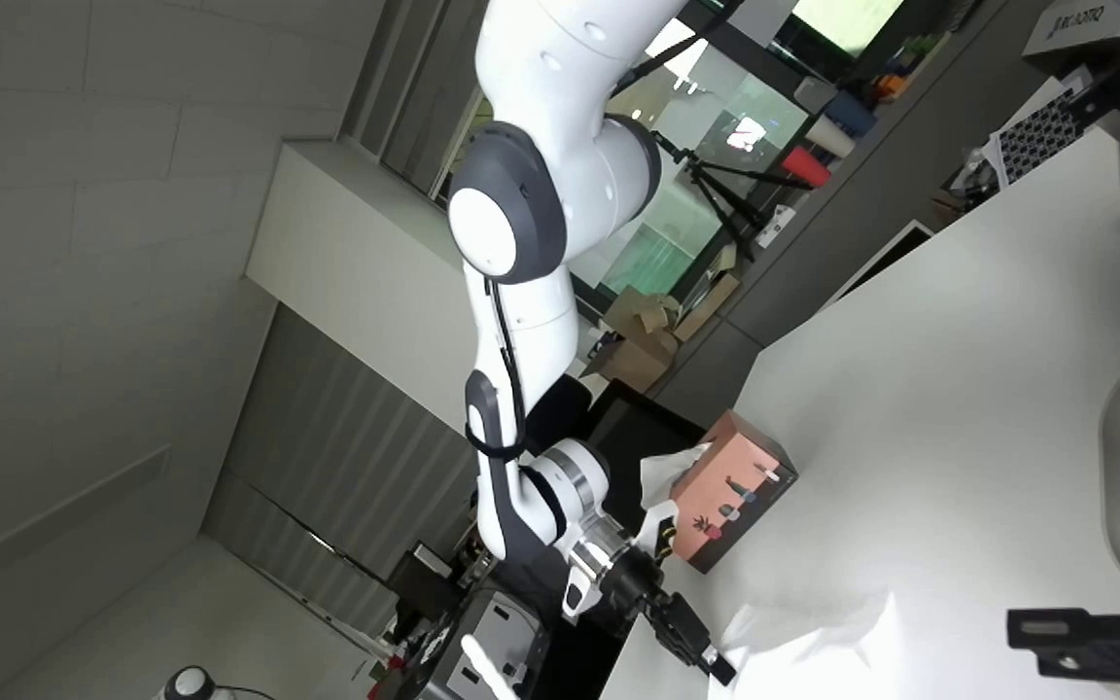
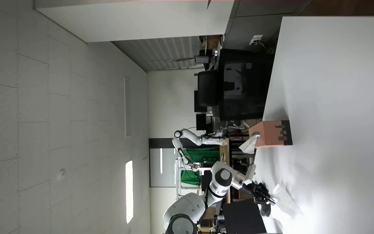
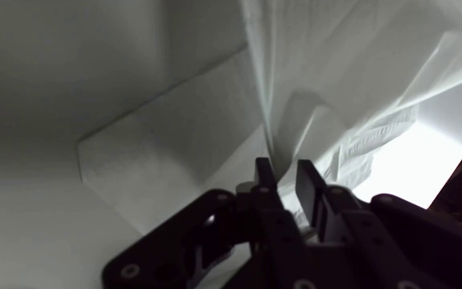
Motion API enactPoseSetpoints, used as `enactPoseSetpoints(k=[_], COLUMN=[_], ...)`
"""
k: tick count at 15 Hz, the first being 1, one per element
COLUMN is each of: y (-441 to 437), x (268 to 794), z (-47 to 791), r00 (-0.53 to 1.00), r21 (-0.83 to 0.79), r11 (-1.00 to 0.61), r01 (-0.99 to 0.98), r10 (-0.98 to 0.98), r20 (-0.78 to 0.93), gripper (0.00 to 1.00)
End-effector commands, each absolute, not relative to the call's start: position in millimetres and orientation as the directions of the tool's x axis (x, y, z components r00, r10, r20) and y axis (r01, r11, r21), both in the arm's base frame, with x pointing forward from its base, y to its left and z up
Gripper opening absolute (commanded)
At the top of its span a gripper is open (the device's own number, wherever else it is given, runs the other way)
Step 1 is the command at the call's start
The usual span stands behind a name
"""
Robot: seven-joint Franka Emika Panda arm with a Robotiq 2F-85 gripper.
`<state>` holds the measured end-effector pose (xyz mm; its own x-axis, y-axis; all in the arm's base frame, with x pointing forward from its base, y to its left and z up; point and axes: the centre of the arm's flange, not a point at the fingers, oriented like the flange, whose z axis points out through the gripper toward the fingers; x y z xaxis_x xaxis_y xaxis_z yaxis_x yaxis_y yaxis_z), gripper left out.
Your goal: Take three pieces of tissue from the tissue box and put them on the table
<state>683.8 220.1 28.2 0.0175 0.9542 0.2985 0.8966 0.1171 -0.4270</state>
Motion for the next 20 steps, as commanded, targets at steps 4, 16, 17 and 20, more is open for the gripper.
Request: enactPoseSetpoints(k=[4, 16, 17, 20], y=[219.5, 173.6, 167.8, 150.7], x=[663.4, 665.9, 666.0, 668.1], z=[97.7, 162.8, 168.5, 182.0], r00=[0.007, 0.111, 0.137, 0.217], r21=[-0.365, -0.006, 0.031, 0.145], r11=[0.080, -0.111, -0.140, -0.220], r01=[0.928, 0.994, 0.990, 0.965], r10=[0.973, 0.989, 0.988, 0.976], r20=[0.231, 0.097, 0.076, 0.037], gripper=[0.73, 1.00, 1.00, 1.00])
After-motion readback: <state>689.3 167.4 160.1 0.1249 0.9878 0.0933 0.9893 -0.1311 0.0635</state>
